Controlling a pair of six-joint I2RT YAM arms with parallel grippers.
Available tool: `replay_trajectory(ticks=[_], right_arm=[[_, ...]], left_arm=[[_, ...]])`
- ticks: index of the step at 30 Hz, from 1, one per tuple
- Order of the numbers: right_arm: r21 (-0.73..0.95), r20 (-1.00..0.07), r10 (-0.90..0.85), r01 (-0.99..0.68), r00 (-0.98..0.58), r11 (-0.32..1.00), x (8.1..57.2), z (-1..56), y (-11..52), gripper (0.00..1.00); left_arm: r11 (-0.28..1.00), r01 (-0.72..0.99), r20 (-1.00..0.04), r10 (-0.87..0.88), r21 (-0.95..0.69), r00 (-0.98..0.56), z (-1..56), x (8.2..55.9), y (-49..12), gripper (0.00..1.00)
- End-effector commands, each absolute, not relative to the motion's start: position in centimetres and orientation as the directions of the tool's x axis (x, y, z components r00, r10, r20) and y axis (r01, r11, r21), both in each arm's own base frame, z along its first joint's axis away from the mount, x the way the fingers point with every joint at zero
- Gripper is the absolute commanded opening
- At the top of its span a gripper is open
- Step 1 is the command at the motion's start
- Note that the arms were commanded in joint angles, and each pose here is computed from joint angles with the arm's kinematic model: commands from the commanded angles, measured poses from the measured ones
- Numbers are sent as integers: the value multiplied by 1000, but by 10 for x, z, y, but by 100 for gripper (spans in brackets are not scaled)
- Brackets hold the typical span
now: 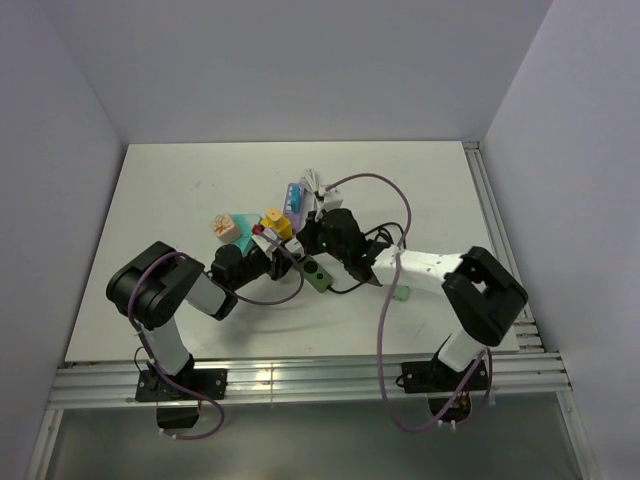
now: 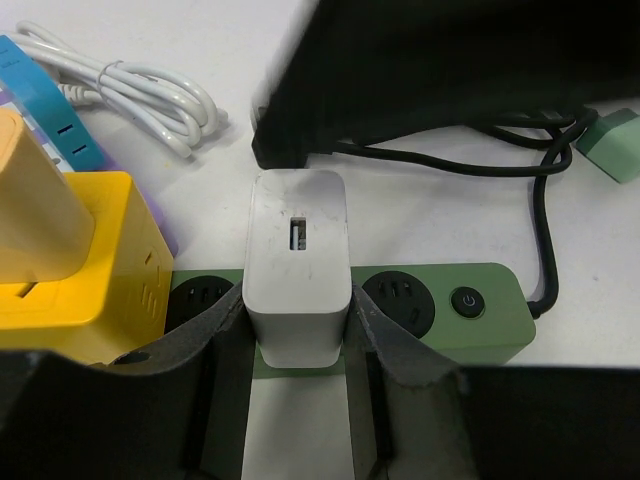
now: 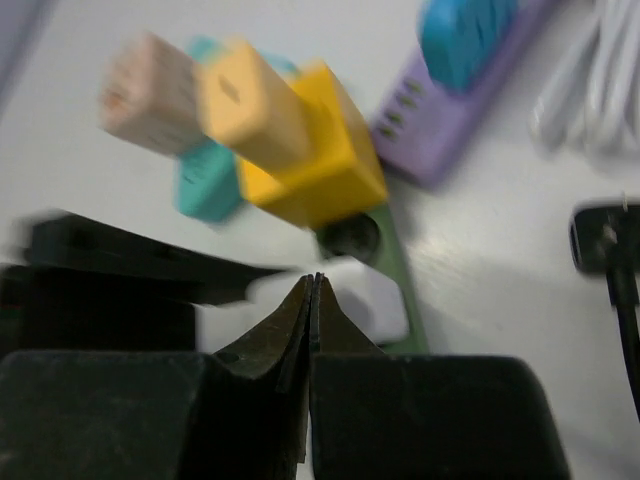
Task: Insert the plug
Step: Insert the plug into the socket.
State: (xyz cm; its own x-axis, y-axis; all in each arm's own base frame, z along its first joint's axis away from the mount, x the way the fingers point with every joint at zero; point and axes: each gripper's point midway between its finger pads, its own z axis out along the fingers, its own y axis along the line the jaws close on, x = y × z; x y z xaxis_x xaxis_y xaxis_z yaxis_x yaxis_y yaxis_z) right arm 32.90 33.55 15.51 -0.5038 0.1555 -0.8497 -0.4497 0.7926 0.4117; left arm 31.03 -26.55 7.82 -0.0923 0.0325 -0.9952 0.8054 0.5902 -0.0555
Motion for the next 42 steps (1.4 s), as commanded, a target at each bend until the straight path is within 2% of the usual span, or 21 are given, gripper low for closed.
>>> replay_trajectory(ticks=[1,3,8,11,19,23,28,33,36,42], right_arm=[[400,-824,144,-382,-548,833,334,110,322,0],[412,-807,142,-373,-573,831,330,92,319,0],[416,-805,147,-371,-574,830,328,91,318,0],[419,-819,151,-396,-554,817,329,110,322,0],[417,-878,211,-472,-429,777,328,212,320,0],[404,-893,213,-495,-397,769,319,232,318,0],[397,-879,183,-464,-440,792,321,192,320,0],[420,-810,120,-427,-573,801,314,97,329,0],[441,-781,119,-407,-613,800,308,68,329,0],[436,-802,134,-419,-581,796,309,90,326,0]], left_arm=[[572,820,-999,-26,2,21,110,319,-274,0],[573,819,-999,-24,3,21,110,320,-274,0],[573,819,-999,-25,2,20,111,320,-274,0],[572,820,-1000,-25,1,19,110,320,-274,0],[566,825,-999,-32,3,25,110,317,-275,0],[564,826,-999,-29,-1,19,107,317,-275,0],[562,827,-999,-29,-5,13,104,317,-275,0],[561,827,-1000,-30,-10,8,100,316,-275,0],[560,828,-1000,-26,-13,2,97,315,-275,0],[565,825,-1000,-19,-12,-2,98,314,-273,0]])
